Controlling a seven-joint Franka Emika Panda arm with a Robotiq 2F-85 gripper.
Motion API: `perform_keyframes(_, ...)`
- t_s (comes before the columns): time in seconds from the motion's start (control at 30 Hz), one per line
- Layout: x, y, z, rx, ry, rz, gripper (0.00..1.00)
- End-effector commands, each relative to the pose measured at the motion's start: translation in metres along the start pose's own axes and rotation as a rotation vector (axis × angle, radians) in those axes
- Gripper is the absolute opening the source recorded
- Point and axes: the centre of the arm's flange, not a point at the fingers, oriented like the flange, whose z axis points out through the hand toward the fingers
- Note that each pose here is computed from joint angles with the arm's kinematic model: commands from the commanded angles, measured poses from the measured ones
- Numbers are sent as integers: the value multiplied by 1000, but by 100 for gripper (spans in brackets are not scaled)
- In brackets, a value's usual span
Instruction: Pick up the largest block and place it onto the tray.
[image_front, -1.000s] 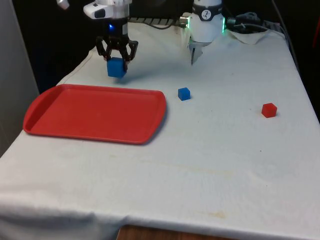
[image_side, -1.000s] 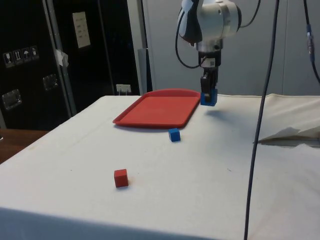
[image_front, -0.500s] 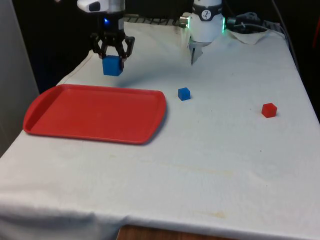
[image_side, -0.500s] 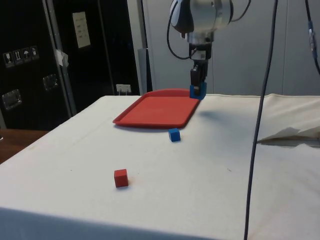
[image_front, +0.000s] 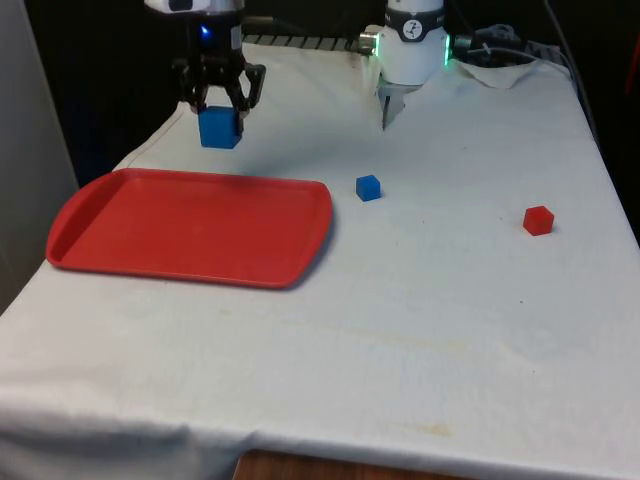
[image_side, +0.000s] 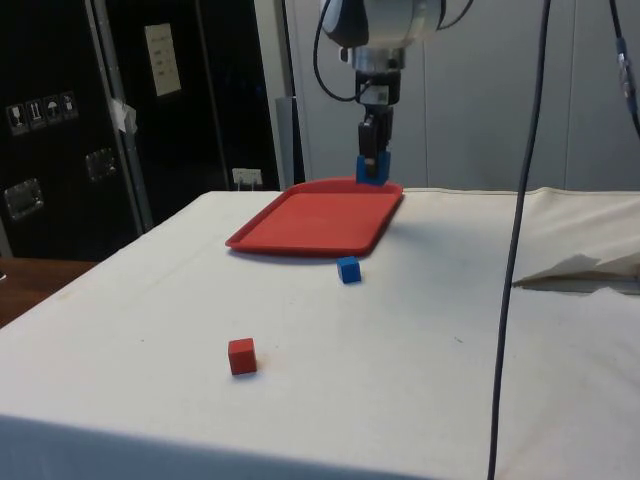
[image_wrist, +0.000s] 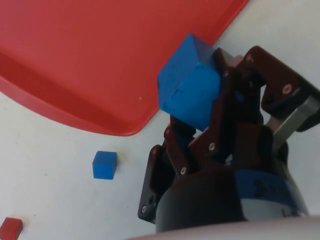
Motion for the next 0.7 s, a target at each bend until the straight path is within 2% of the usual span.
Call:
perform_keyframes(0.0, 3, 2, -5, -6, -15, 0, 0)
perform_keyframes(0.13, 13, 0, -10, -5, -16, -12, 0)
perform_keyframes(0.17, 13, 0, -10, 1, 0, -13, 0)
perform_keyframes(0.2, 18, 0, -14, -5, -17, -16, 0)
perform_keyframes(0.37, 31, -2, -21, -9, -16, -28, 0)
perform_keyframes(0.4, 34, -3, -22, -11, -15, -30, 0)
perform_keyframes(0.43, 31, -1, -23, -1, -2, -28, 0)
perform_keyframes(0.47, 38, -3, -24, -14, -14, -33, 0)
perform_keyframes(0.63, 51, -9, -23, -33, -11, -46, 0)
perform_keyframes(0.67, 48, -7, -25, -25, -3, -46, 0)
